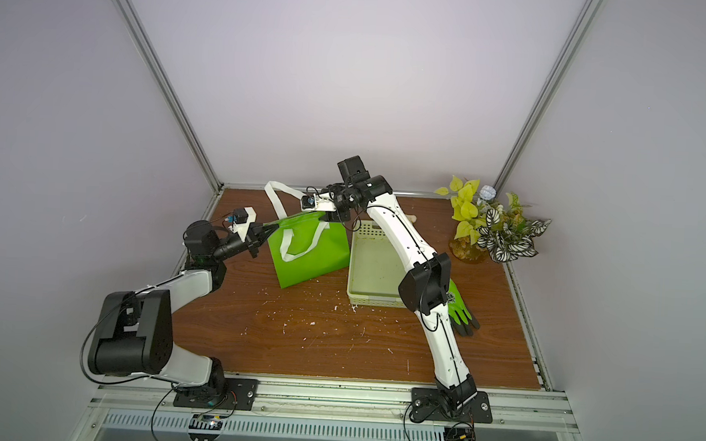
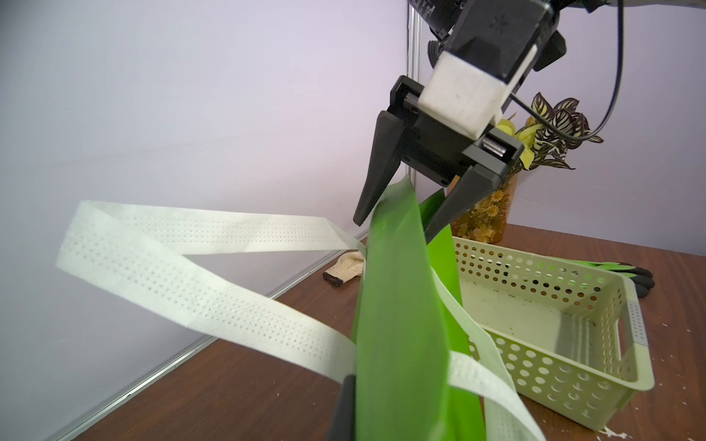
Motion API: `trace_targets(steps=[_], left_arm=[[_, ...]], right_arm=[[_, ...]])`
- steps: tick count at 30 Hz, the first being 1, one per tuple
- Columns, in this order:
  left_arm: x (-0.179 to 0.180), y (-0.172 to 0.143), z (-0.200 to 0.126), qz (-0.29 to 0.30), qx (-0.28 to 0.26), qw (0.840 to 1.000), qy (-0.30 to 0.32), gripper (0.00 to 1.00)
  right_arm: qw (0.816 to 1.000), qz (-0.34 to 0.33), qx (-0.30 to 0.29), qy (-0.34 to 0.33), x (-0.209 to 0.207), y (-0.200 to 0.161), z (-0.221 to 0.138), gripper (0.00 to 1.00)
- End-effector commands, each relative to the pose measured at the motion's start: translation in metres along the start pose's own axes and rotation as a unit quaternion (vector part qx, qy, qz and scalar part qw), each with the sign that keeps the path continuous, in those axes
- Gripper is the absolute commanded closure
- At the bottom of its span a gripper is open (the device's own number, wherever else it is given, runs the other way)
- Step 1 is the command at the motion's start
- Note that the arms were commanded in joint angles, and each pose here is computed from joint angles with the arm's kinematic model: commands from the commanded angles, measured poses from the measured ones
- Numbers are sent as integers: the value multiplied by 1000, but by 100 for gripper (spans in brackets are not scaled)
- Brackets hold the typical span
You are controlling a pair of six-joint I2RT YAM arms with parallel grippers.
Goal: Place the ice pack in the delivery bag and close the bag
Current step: Close the delivery bag at the center of the board.
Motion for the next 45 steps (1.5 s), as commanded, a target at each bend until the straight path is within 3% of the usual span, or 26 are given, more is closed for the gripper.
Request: trace_targets(steps=[1, 21, 25, 28, 32, 34, 39, 44, 45], left_arm=[[-4, 6, 0, 15, -8, 1000, -7, 100], [-5, 12, -1, 16, -12, 1000, -3, 99], [3, 22, -8, 0, -22, 1000, 3, 76], [13, 35, -22, -32, -34, 999, 14, 39], [23, 53, -34, -94, -40, 994, 46, 18], [28, 62, -34, -131, -32, 989, 59, 12], [42, 81, -37, -211, -9, 968, 134, 8], [65, 90, -35, -301, 49, 927, 217, 10], [68, 92, -30, -303, 67, 927, 210, 11]], right_arm=[[999, -13, 13, -28, -7, 3, -1, 51], [999, -22, 20, -41, -6, 10, -2, 98], [998, -26, 33, -47, -6, 7, -1, 100], [998, -28, 35, -52, -7, 7, -2, 100], [998, -30, 30, -55, -8, 9, -3, 100], [998, -30, 27, -55, -8, 10, -4, 100], [998, -30, 28, -55, -8, 10, -6, 100], [998, -33, 26, -55, -8, 12, -6, 100], [998, -34, 22, -55, -7, 13, -7, 100]])
Point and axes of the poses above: each gripper's point midway between its finger pads, its own z axis out along the fingers, its own x axis along the line the jaws close on, y = z × x, the point moved 10 cm from there along -z, back along the fingers, and after that the axes turned 7 degrees about z, right-handed, at the moved point
